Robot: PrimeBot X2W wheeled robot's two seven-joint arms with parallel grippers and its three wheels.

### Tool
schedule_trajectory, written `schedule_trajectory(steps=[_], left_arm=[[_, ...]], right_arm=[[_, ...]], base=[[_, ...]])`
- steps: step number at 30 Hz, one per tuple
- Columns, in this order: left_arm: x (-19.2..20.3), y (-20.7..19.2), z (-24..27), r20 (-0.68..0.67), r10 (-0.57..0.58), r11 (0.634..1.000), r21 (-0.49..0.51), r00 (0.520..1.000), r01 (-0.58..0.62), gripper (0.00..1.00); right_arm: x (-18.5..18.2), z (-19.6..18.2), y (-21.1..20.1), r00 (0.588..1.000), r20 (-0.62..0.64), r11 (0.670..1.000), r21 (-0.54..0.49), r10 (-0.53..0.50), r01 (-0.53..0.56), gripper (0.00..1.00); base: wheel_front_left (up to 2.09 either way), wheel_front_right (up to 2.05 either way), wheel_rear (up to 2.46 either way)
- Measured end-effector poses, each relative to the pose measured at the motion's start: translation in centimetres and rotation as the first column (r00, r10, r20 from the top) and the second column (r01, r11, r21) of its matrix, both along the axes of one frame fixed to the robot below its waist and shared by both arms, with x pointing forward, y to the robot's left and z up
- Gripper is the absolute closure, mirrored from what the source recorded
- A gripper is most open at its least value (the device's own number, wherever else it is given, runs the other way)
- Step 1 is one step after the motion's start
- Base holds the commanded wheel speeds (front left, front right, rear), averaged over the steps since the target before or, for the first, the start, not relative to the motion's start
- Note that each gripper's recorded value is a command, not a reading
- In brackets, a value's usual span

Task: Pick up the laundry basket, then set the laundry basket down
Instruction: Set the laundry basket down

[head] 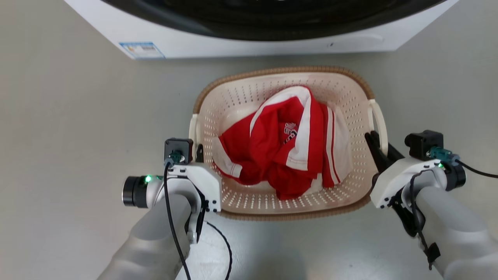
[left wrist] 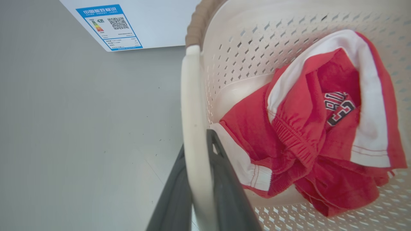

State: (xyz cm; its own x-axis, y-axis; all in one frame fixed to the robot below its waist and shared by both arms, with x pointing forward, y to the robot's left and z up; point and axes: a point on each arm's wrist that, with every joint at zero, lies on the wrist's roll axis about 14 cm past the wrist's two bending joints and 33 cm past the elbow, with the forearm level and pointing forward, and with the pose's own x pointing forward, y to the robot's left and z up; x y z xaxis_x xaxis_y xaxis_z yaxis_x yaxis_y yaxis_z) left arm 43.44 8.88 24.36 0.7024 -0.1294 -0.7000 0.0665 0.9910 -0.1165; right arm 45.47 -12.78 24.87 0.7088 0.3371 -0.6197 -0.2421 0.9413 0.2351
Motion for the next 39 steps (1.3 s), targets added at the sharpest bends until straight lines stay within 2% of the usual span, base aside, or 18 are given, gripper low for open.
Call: schedule_trajectory(steps=[10, 20, 31, 39], left_arm=[[2.6, 0.2, -2.8, 0.021, 0.001, 1.000, 0.013, 1.000, -0.002, 1.00], [3.0, 0.4, -5.4, 0.008, -0.001, 1.000, 0.022, 1.000, 0.001, 1.00], [4.2, 0.9, -6.3, 0.023, 0.015, 0.999, 0.028, 1.000, -0.016, 1.00], [4.0, 1.1, -7.5, 0.007, 0.013, 0.999, 0.039, 1.000, -0.014, 1.00]], right_arm=[[1.5, -3.2, -0.7, 1.000, 0.005, 1.000, -0.006, -0.015, 0.015, 1.00], [0.9, -6.8, -0.9, 0.998, -0.049, 0.999, -0.012, -0.035, 0.035, 1.00], [2.8, -7.9, -0.3, 0.999, -0.024, 0.999, -0.006, -0.032, 0.031, 1.00], [2.5, -8.9, -0.2, 0.999, -0.037, 1.000, -0.005, -0.028, 0.028, 1.00]], base=[[0.00, 0.00, 0.00], [0.00, 0.00, 0.00], [0.00, 0.00, 0.00], [0.00, 0.00, 0.00]])
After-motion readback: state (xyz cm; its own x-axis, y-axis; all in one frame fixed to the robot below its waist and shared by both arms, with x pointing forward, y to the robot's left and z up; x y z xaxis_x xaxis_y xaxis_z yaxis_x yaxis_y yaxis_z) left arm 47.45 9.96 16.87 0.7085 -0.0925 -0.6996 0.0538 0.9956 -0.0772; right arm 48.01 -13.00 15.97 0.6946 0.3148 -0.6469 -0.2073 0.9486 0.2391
